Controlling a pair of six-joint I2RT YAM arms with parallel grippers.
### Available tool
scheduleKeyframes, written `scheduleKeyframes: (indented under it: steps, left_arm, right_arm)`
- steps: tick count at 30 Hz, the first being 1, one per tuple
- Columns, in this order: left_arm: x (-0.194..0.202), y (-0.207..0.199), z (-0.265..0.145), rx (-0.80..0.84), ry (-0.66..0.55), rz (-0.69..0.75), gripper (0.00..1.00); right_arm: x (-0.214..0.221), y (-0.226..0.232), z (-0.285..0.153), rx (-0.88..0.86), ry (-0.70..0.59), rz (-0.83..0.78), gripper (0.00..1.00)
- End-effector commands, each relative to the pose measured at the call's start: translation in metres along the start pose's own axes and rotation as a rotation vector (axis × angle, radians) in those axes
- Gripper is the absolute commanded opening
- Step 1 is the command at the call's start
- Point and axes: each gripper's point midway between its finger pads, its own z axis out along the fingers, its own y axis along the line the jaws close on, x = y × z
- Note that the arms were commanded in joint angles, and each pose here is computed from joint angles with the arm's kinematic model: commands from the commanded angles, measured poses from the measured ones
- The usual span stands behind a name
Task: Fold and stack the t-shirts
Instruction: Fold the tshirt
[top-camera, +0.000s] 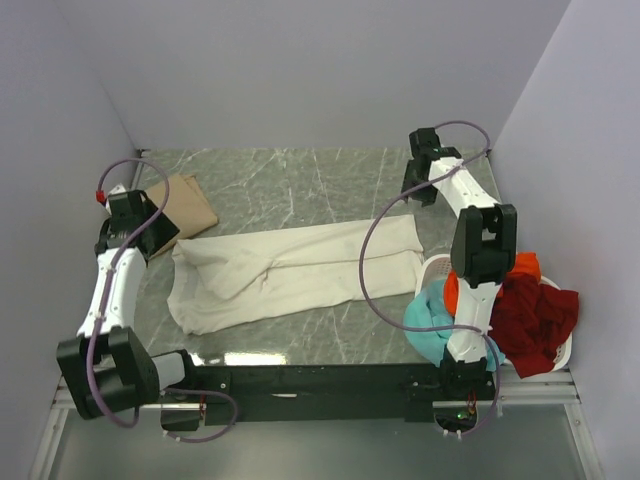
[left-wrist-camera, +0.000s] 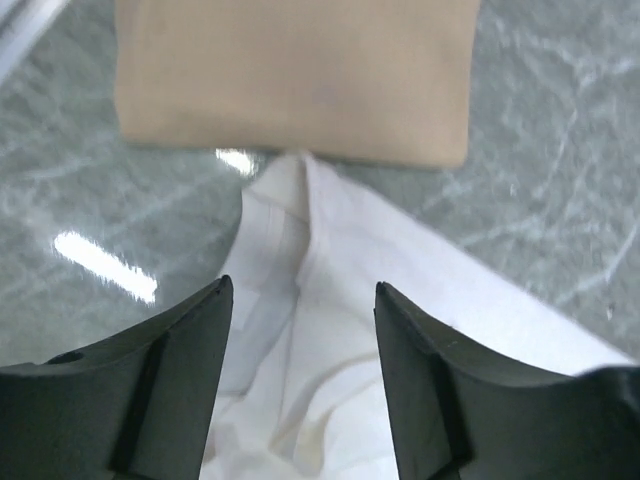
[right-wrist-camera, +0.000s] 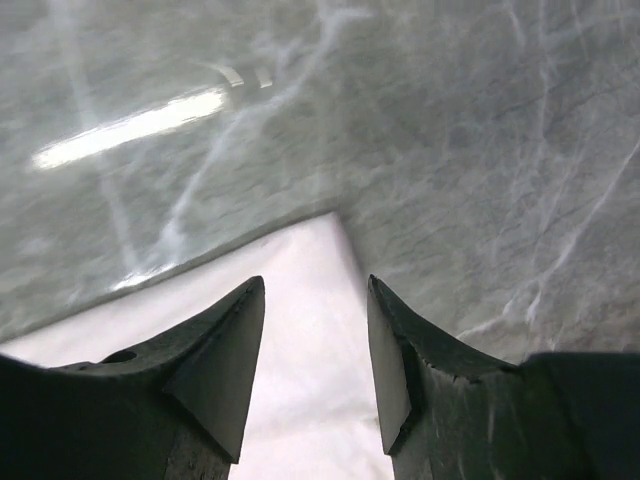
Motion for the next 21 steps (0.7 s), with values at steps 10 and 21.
scheduleKeyframes:
  steps: [10, 21]
  left_arm:
    - [0.061, -0.01, -0.025, 0.157, 0.153, -0.09, 0.69]
    - [0.085, -0.013, -0.033, 0.19, 0.235, -0.164, 0.69]
  right_arm:
    - [0.047, 0.245, -0.178, -0.713, -0.139, -0.255, 0.5]
    - [0.162, 0.375, -0.195, -1.066, 0.041, -0.452, 0.49]
